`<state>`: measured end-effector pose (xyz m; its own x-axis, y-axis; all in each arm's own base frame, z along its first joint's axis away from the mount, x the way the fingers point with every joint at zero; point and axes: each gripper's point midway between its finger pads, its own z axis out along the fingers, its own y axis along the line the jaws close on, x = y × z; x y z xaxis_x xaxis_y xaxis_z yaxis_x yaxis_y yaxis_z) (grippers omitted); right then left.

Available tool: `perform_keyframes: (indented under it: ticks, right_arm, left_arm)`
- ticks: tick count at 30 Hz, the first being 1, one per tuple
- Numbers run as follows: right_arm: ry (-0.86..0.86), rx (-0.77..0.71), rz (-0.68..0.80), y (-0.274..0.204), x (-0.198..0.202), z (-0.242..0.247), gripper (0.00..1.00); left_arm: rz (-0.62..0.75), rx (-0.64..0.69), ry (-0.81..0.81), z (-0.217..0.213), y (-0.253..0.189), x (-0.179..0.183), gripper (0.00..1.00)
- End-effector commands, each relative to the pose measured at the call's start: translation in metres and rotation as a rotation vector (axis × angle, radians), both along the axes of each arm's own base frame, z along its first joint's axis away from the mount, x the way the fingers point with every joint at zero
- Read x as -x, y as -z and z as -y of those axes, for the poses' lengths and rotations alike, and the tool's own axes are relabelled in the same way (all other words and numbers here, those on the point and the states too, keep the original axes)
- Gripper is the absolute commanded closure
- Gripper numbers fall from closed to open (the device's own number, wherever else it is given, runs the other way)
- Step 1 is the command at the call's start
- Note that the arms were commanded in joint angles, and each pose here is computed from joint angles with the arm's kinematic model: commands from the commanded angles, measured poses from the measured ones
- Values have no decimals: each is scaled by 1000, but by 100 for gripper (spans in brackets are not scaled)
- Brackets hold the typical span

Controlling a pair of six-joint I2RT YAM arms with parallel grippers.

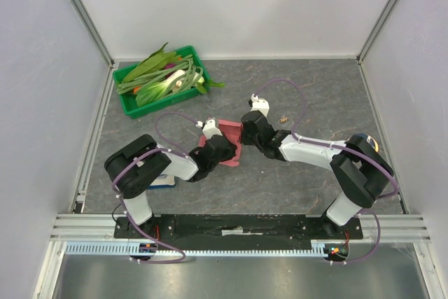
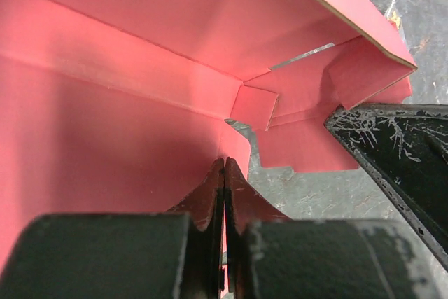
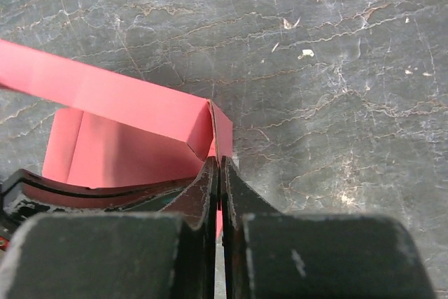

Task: Fold the paper box

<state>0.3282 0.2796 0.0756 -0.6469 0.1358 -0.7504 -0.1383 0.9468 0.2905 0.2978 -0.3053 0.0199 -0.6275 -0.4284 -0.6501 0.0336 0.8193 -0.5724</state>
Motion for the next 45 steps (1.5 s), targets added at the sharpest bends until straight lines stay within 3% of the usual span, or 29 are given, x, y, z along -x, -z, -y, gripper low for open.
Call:
perform_keyframes:
  ticks: [1, 9, 13, 18, 24, 31, 36, 41, 44, 45]
  right_arm:
    - [19, -155, -28, -25, 1, -31, 94]
    - [-100, -75, 48, -5, 12, -39, 90]
    - [-110, 19, 80, 6, 8, -29, 91]
    - [-126, 55, 81, 23, 11, -26, 100]
    - [-131, 104, 109, 29, 19, -31, 100]
    - [-151, 147, 131, 28, 19, -29, 100]
    - [-173, 156, 151, 27, 17, -31, 100]
    - [-186, 164, 165, 24, 17, -32, 100]
    - [-195, 161, 167, 24, 16, -34, 100]
    - [-196, 163, 166, 24, 16, -33, 100]
  left_arm:
    - [-117, -26, 16, -5, 38, 23, 98]
    - [-105, 8, 53, 2, 41, 25, 98]
    - [-75, 35, 91, 6, 37, 28, 98]
    - [-26, 61, 144, 11, 25, 30, 98]
    - [31, 53, 201, 10, 8, 35, 98]
    - [154, 61, 309, 0, -31, 52, 78]
    - [317, 157, 362, -17, -82, 75, 75]
    - [349, 78, 321, -47, -105, 81, 77]
    - [411, 17, 278, -65, -135, 78, 72]
    - [426, 7, 253, -70, -144, 75, 65]
